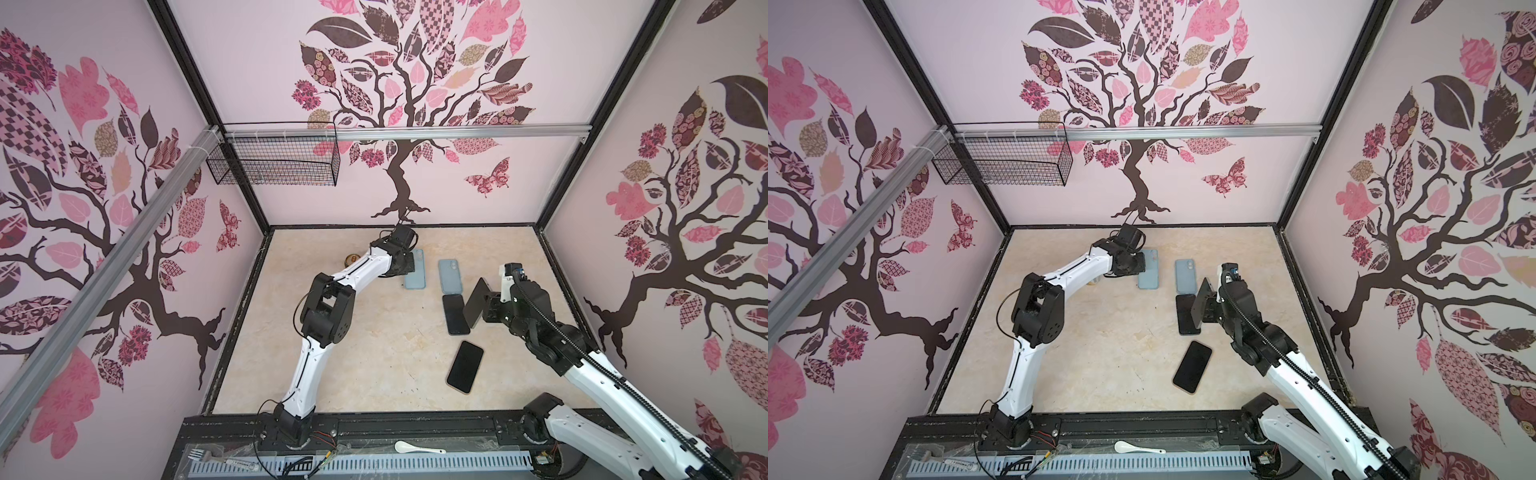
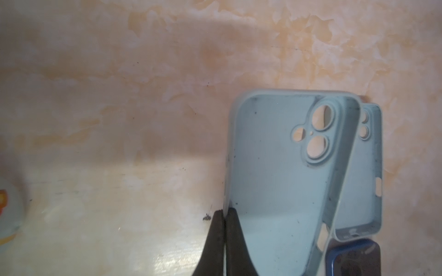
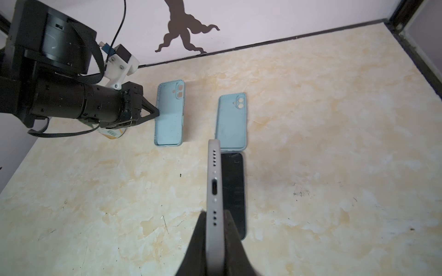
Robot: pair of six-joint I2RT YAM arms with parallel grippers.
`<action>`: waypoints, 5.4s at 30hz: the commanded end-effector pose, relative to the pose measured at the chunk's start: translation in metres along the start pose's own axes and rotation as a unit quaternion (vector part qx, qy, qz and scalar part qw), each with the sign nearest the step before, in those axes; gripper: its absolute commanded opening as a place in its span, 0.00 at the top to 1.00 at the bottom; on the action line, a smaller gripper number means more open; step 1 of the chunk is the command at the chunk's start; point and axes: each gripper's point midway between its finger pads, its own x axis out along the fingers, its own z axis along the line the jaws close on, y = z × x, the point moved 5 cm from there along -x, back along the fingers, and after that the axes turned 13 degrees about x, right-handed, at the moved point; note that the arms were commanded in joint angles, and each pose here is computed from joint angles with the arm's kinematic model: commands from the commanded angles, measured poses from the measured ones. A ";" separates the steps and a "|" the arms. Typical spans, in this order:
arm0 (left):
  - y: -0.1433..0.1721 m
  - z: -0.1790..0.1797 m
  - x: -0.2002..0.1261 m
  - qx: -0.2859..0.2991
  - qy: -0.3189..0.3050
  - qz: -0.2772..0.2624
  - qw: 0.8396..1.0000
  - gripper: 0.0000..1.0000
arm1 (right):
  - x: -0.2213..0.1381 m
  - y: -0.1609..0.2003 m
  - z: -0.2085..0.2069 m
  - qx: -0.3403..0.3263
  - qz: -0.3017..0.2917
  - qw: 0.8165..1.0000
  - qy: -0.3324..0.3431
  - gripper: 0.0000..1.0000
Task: Take the phone out of the phone case
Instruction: Place the phone case at the top-center of the table, then pass the phone.
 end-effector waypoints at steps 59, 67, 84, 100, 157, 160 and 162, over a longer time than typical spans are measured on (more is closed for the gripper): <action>0.132 -0.030 -0.302 0.246 0.367 -0.209 0.872 0.38 | -0.068 0.006 0.105 -0.106 0.111 0.837 -0.525 1.00; 0.174 -0.043 -0.318 0.264 0.468 -0.192 0.821 0.28 | -0.073 0.022 0.138 -0.131 0.152 0.788 -0.582 1.00; 0.203 -0.047 -0.318 0.260 0.547 -0.169 0.778 0.65 | -0.096 0.004 0.163 -0.100 0.149 0.732 -0.657 1.00; 0.202 -0.045 -0.326 0.259 0.543 -0.183 0.777 1.00 | -0.093 0.002 0.163 -0.086 0.137 0.744 -0.649 1.00; 0.165 -0.040 -0.333 0.130 0.511 -0.309 0.791 1.00 | -0.071 0.016 0.172 0.056 0.104 0.771 -0.626 0.99; 0.166 -0.036 -0.328 0.119 0.492 -0.306 0.806 0.83 | -0.065 0.019 0.165 0.057 0.097 0.790 -0.603 1.00; 0.170 -0.026 -0.313 0.107 0.442 -0.291 0.842 0.51 | -0.055 0.023 0.158 0.053 0.092 0.814 -0.570 1.00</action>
